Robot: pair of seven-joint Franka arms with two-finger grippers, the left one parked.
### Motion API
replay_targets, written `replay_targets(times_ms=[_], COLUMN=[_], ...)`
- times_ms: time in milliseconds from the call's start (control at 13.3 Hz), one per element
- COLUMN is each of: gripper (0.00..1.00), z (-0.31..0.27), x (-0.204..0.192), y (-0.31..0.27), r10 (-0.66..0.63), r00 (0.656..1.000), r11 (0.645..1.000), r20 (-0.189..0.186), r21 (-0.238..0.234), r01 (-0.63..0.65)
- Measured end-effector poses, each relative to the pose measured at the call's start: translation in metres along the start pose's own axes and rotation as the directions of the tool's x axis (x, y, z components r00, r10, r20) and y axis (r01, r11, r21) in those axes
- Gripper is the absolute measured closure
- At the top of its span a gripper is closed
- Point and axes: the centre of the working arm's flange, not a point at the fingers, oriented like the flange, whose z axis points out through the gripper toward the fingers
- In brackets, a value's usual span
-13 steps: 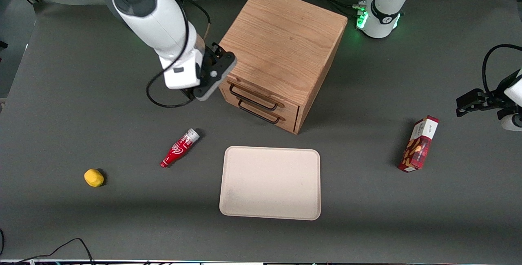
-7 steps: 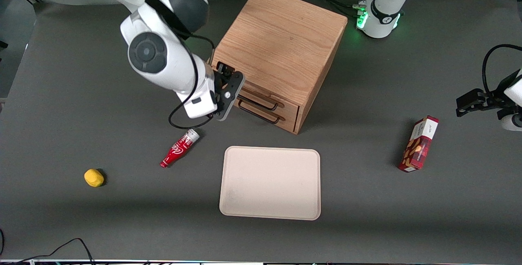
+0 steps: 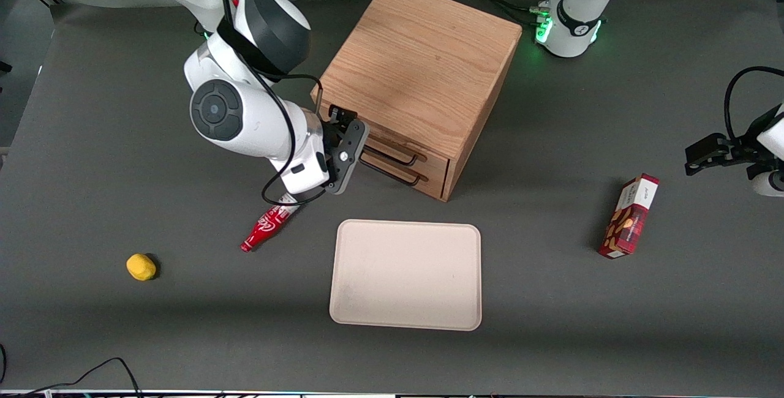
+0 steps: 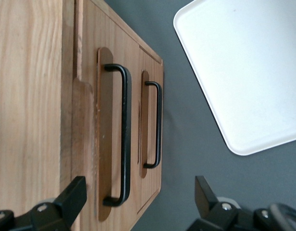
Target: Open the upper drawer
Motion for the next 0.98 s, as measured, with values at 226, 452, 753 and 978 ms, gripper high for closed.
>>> replay_targets(times_ms=[226, 452, 753, 978], gripper=[0.0, 0.0, 0.0, 0.0], z=[0.015, 0.04, 0.068, 0.078], x=[0.003, 0.008, 0.01, 0.009], y=[0.007, 0.003, -0.003, 0.001], r10=[0.007, 0.001, -0.005, 0.002], r00=[1.0, 1.0, 1.0, 0.999], r11=[1.0, 1.0, 1.0, 1.0], r20=[-0.008, -0.015, -0.029, -0.037], r21=[-0.003, 0.0, 0.0, -0.008], r01=[-0.007, -0.001, 0.005, -0.002])
